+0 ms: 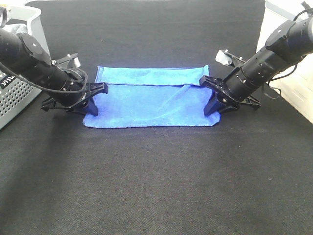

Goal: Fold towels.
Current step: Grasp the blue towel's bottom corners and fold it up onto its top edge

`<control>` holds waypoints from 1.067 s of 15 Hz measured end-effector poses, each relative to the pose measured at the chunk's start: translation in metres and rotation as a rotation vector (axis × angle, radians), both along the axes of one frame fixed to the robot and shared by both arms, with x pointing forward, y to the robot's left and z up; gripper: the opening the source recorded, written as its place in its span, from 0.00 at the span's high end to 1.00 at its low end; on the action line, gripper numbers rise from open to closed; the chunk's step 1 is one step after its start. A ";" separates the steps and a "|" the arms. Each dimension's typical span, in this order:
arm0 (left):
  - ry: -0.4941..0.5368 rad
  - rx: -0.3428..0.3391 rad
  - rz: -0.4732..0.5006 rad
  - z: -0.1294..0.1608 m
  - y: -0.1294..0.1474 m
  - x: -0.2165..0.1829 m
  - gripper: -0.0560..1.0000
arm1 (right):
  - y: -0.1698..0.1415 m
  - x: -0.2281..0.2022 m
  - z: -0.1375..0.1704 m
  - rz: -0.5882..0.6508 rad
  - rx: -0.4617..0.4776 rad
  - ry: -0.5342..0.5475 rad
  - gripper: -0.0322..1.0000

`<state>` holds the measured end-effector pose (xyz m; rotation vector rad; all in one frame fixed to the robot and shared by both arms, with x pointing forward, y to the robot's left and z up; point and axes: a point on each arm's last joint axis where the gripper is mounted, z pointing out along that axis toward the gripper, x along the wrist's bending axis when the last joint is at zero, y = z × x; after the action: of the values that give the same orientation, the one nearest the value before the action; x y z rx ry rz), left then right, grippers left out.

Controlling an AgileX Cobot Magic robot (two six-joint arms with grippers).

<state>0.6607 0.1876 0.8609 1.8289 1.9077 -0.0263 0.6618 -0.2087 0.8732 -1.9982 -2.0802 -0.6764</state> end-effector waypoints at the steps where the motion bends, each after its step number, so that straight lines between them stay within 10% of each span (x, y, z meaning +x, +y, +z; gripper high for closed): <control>1: 0.006 -0.002 0.000 -0.001 -0.001 -0.001 0.93 | 0.000 0.000 0.000 -0.003 0.001 0.001 0.95; 16: 0.264 0.021 -0.138 0.025 0.014 -0.096 0.94 | -0.023 -0.093 0.012 0.020 -0.044 0.190 0.97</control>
<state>0.5651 0.2012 0.8860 2.0539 1.9539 -0.3090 0.5687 -0.2313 0.8850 -1.9756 -2.0171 -0.4221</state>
